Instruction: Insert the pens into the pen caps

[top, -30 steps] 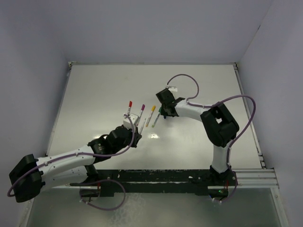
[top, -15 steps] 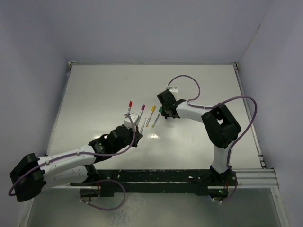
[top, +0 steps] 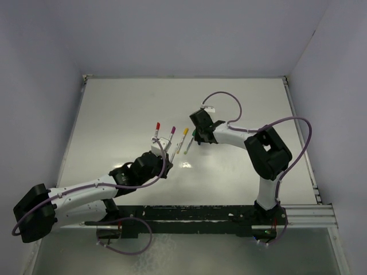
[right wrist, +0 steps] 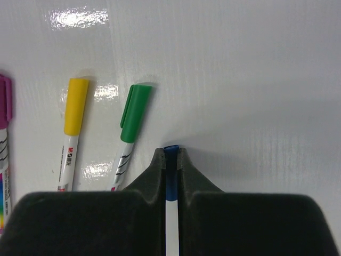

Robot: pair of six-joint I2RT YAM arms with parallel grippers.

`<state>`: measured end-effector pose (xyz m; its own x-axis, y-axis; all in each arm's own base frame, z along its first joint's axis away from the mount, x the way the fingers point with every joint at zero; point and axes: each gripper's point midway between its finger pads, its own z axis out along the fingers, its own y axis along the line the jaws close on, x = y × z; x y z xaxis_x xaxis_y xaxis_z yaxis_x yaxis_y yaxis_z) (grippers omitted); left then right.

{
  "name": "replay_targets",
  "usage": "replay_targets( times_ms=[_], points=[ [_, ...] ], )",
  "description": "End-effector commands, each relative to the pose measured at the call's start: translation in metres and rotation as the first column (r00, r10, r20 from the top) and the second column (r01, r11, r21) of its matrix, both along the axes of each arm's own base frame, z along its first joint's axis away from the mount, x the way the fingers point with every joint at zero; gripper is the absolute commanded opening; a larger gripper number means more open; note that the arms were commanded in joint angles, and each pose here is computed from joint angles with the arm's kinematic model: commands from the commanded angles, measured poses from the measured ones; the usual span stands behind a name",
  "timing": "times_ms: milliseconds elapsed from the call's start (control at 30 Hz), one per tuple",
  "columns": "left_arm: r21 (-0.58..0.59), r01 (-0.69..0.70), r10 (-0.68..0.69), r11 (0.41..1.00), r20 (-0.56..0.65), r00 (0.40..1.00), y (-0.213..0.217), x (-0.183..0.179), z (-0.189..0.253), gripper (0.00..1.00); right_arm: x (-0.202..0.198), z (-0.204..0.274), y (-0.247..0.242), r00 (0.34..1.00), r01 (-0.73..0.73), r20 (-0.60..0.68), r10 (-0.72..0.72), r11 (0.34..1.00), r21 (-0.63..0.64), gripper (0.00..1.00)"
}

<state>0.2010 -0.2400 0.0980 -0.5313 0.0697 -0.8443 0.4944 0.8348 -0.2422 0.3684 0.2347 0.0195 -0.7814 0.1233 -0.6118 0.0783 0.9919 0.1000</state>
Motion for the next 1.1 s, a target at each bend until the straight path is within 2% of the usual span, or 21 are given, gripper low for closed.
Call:
replay_targets(
  times_ms=[0,167,333,400,533,700,933,1067],
  points=[
    [-0.063,0.018,-0.015,0.998,0.05,0.999,-0.012,0.008,0.019,0.0,-0.023,0.0,-0.007,0.997,-0.063,-0.055,0.061,0.997,-0.033,0.0],
    [-0.1,0.03,-0.023,0.995,0.074,0.997,-0.019,0.011,0.026,0.0,0.003,0.07,-0.001,0.984,-0.071,0.167,0.065,0.997,0.03,0.0],
    [-0.188,0.074,-0.056,0.979,0.101,0.993,-0.035,0.012,0.04,0.0,0.006,0.14,0.006,0.917,-0.152,0.389,0.086,0.978,0.144,0.0],
    [-0.245,0.103,-0.076,0.964,0.119,0.99,-0.045,0.012,0.05,0.0,-0.003,0.152,0.004,0.889,-0.191,0.448,0.094,0.966,0.176,0.0],
    [-0.337,0.159,-0.115,0.928,0.146,0.982,-0.065,0.011,0.071,0.0,-0.021,0.204,0.005,0.781,-0.306,0.62,0.082,0.915,0.265,0.0],
    [-0.417,0.224,-0.167,0.881,0.167,0.972,-0.087,0.01,0.09,0.0,-0.043,0.243,-0.002,0.653,-0.404,0.757,0.022,0.856,0.324,0.0],
    [-0.497,0.297,-0.227,0.815,0.197,0.954,-0.105,0.003,0.112,0.0,-0.073,0.28,-0.007,0.458,-0.549,0.888,-0.03,0.776,0.31,0.0],
    [-0.518,0.315,-0.241,0.795,0.207,0.948,-0.109,0.001,0.118,0.0,-0.083,0.287,-0.006,0.409,-0.592,0.912,-0.043,0.748,0.301,0.0]
  ],
)
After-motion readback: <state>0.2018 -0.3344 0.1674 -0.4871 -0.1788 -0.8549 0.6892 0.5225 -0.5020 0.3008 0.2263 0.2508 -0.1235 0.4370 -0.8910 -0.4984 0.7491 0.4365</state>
